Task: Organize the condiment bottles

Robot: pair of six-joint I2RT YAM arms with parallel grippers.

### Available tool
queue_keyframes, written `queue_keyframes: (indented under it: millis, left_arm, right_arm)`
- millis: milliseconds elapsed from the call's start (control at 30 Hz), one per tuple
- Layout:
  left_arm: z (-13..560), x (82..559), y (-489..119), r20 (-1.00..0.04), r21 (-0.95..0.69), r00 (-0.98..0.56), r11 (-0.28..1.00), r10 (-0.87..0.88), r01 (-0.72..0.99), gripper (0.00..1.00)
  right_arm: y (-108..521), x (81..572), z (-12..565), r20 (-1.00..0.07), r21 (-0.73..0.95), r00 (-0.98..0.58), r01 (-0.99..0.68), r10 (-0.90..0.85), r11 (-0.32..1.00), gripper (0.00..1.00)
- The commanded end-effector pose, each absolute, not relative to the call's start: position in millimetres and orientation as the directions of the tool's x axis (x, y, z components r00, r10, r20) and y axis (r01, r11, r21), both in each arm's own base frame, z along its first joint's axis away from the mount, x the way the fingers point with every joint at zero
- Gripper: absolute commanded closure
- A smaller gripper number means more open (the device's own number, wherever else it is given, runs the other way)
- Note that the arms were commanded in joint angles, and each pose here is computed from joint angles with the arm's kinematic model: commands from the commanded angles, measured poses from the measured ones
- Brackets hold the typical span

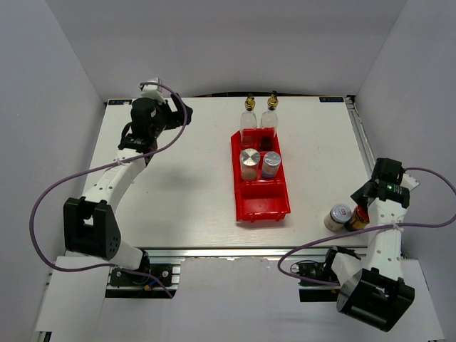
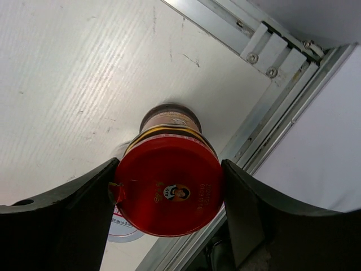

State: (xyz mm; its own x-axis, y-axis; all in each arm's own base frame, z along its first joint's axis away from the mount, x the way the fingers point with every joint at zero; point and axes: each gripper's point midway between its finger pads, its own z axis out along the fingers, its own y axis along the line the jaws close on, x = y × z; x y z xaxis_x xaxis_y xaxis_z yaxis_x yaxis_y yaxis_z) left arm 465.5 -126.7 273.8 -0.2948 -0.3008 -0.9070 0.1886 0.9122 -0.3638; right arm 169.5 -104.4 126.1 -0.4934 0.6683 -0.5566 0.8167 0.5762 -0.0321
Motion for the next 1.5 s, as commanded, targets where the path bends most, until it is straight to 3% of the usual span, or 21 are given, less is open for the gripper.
queue_keyframes:
  millis: [0,167,367,600,900,1100,1467]
  left_arm:
    - [295.6,451.8,-117.7,-0.916,-0.367,-0.242,0.912,-0.320,0.182,0.02]
    - [296.1,445.7,-118.2,-0.915,-0.377,-0.229,0.906,-0.332,0.194,0.02]
    - [294.0,445.2,-119.2,-0.912,-0.381,-0.237,0.904,-0.334,0.192,0.02]
    - [288.5,443.9,-117.7,-0.909,-0.387,-0.242,0.904,-0.341,0.183,0.02]
    - [282.7,440.8,-113.5,-0.905,-0.382,-0.262,0.911,-0.336,0.154,0.02]
    - [282.0,436.4,-111.0,-0.904,-0.383,-0.262,0.913,-0.338,0.141,0.02]
    - [283.4,436.1,-110.5,-0.902,-0.388,-0.258,0.911,-0.345,0.139,0.02]
  right_arm:
    - [-120.8,214.1,180.5,-0.705,0.069,-0.405,0.778,0.582,0.625,0.98]
    - [-121.8,250.9,224.3,-0.785,0.152,-0.346,0.696,0.514,0.702,1.00]
    - [-108.6,292.2,257.2,-0.804,0.198,-0.376,0.560,0.460,0.804,1.00]
    - [-4.6,333.0,290.9,-0.836,0.164,-0.480,0.243,0.266,0.956,1.00]
    - [147.5,312.1,280.9,-0.799,0.192,-0.601,-0.230,0.016,0.954,1.00]
    - [190.1,296.1,270.5,-0.769,0.162,-0.633,-0.326,-0.088,0.931,1.00]
    - [202.5,260.2,235.9,-0.688,0.153,-0.706,-0.369,-0.170,0.917,1.00]
